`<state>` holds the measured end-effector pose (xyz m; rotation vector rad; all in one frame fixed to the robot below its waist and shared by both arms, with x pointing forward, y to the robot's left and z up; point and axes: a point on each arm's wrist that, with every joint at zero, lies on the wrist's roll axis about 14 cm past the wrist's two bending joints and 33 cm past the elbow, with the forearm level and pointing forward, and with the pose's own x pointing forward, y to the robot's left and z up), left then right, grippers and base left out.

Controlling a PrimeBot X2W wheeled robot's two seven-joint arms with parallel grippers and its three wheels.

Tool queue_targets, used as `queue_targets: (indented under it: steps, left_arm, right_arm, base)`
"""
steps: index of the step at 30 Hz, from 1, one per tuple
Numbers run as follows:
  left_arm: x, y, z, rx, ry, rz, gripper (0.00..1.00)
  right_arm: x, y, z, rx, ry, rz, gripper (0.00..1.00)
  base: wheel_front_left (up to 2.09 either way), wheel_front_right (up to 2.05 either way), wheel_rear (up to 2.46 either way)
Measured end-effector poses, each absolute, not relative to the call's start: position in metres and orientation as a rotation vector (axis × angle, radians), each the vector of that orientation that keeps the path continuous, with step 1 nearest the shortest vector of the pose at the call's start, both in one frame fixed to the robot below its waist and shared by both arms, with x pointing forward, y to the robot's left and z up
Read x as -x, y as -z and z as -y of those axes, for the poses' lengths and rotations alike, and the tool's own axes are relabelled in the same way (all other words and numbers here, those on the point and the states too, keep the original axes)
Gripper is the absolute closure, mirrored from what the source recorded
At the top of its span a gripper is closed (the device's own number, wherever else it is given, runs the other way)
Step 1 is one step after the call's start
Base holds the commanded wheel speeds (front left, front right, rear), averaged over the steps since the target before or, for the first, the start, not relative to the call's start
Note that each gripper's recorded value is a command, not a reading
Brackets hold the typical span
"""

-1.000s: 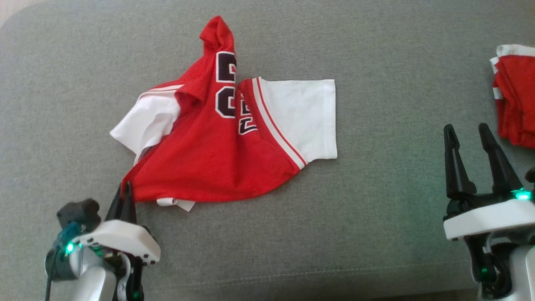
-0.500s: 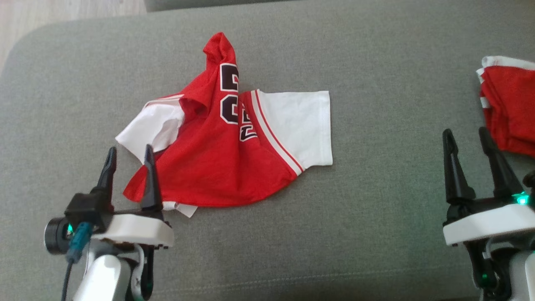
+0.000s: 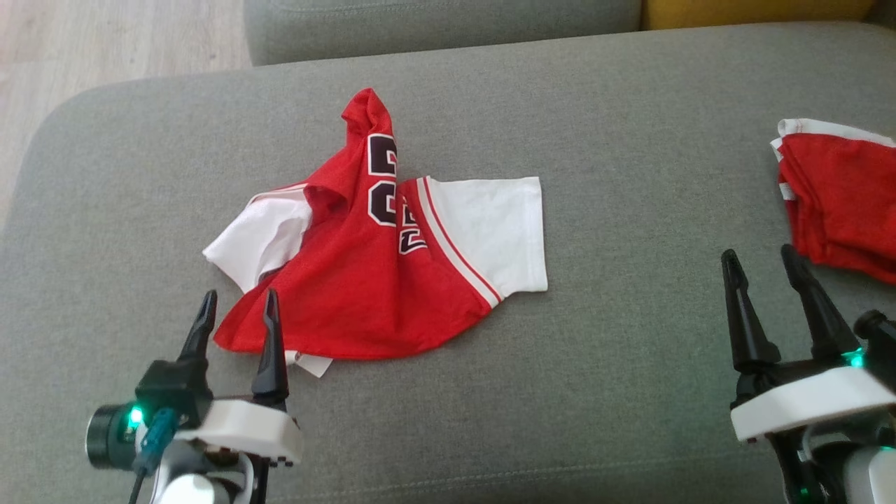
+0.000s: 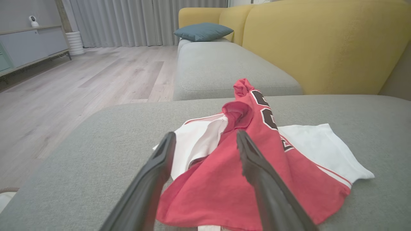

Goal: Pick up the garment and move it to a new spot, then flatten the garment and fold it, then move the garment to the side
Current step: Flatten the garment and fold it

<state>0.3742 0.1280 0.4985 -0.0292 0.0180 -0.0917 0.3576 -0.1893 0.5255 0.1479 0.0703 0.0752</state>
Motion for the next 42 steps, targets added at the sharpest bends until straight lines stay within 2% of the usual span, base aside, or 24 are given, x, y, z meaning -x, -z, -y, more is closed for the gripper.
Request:
queue_targets:
  steps: [16, 19, 26, 39, 40, 41, 42]
  left_arm:
    - [-0.373, -0.491, -0.134, 0.022, 0.075, -0.053, 0.0]
    - [-0.373, -0.477, -0.137, 0.032, 0.073, -0.12, 0.0]
    - [-0.381, -0.412, -0.15, 0.09, 0.078, -0.398, 0.0]
    - [-0.392, -0.356, -0.163, 0.13, 0.066, -0.598, 0.0]
    - [-0.394, -0.356, -0.163, 0.125, 0.071, -0.598, 0.24]
    - [-0.396, -0.357, -0.161, 0.121, 0.084, -0.594, 0.8]
    - [-0.398, -0.357, -0.16, 0.105, 0.091, -0.593, 1.0]
  right_arm:
    - [-0.358, -0.523, 0.186, -0.153, -0.082, -0.084, 0.0]
    - [-0.361, -0.52, 0.186, -0.155, -0.083, -0.091, 0.0]
    - [-0.37, -0.505, 0.183, -0.164, -0.087, -0.136, 0.0]
    - [-0.384, -0.489, 0.185, -0.178, -0.078, -0.17, 0.0]
    - [-0.385, -0.488, 0.186, -0.177, -0.077, -0.174, 0.0]
    - [-0.385, -0.487, 0.186, -0.177, -0.076, -0.177, 0.0]
    - [-0.385, -0.486, 0.186, -0.177, -0.076, -0.178, 0.0]
  base:
    - [0.0, 0.0, 0.0]
    - [0.0, 0.0, 0.0]
    - [0.0, 0.0, 0.0]
    - [0.0, 0.0, 0.0]
    - [0.0, 0.0, 0.0]
    - [0.0, 0.0, 0.0]
    - [0.0, 0.0, 0.0]
